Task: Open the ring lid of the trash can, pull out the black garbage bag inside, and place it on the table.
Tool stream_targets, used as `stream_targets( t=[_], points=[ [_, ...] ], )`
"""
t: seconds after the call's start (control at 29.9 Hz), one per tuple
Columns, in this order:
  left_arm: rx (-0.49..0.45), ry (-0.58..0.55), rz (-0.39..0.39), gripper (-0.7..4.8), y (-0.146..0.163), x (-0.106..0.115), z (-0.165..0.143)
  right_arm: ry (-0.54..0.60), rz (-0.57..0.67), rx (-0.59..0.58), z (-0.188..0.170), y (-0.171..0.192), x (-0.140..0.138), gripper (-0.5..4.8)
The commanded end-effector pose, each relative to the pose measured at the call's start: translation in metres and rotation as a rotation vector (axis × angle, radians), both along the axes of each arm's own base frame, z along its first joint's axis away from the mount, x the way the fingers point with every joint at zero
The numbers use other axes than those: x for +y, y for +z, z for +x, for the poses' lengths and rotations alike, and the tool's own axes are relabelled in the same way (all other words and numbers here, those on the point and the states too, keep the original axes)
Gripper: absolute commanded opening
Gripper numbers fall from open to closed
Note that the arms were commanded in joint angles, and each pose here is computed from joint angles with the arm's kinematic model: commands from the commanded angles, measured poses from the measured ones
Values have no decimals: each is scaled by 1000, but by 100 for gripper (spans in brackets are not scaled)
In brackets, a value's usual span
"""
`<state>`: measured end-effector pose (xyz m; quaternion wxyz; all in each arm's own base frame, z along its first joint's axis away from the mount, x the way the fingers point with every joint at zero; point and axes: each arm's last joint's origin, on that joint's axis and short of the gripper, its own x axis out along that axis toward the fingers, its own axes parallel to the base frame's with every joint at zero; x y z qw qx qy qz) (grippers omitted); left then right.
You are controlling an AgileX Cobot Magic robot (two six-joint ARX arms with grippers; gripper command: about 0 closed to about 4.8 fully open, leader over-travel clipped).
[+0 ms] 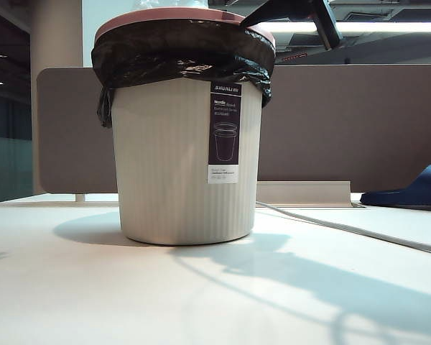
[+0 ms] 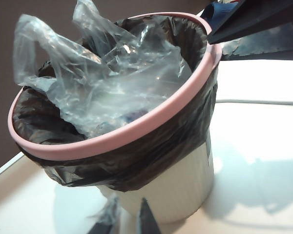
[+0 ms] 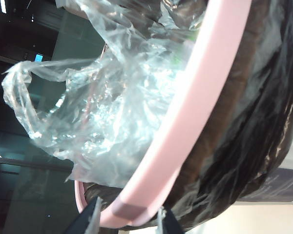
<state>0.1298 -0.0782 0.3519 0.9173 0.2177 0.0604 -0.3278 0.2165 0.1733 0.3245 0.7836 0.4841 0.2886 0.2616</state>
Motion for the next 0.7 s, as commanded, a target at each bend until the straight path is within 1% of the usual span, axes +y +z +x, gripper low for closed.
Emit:
stream_targets(
  t=[0.03,0.43,0.7],
  points=[
    [-14,-5,-9,53,3,0,-1,3,22,-21,1,4,1,149],
    [-14,-5,-9,53,3,0,0,63,78,-78,0,13,3,149],
    [-17,-22,-4,62,3,-1,0,70,122,-136,1,20,3,149]
  ],
)
